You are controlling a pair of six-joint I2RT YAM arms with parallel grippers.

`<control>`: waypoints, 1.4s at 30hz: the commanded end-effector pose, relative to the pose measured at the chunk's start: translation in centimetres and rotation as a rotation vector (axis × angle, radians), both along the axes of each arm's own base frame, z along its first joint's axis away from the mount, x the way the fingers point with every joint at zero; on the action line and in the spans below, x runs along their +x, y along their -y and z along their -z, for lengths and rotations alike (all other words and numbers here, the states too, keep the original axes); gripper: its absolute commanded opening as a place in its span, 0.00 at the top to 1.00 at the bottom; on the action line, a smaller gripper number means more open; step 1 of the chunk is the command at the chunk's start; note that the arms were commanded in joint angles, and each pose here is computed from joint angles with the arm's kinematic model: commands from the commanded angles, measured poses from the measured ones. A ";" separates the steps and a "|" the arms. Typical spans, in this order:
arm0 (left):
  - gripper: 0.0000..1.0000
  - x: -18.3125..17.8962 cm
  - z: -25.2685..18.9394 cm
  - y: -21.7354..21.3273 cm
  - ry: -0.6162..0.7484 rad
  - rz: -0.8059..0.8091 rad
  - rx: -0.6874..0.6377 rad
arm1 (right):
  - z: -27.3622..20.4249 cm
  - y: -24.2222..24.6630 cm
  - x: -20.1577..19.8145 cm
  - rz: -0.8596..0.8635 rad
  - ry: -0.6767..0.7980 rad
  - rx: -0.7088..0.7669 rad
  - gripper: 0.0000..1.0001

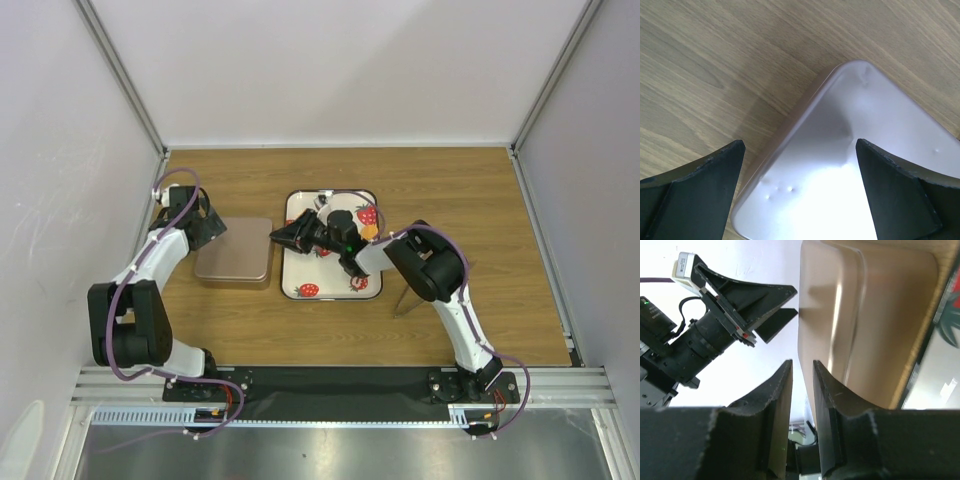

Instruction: Pack the cookies

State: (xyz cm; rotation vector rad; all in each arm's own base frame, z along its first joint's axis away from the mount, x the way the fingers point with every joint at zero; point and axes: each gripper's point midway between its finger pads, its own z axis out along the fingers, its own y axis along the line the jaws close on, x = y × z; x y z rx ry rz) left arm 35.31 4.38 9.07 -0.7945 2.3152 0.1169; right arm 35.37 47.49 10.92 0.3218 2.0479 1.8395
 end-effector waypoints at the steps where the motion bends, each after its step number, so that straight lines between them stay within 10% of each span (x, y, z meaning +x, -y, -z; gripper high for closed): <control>1: 0.00 0.4 0.2 0.3 0.009 -0.006 -0.010 | -3.8 -1.8 -0.5 -0.056 0.098 0.026 0.72; 42: 0.00 -0.7 3.9 1.2 -0.067 -0.040 -0.154 | 5.1 -2.9 -3.2 -0.170 0.014 -0.221 0.75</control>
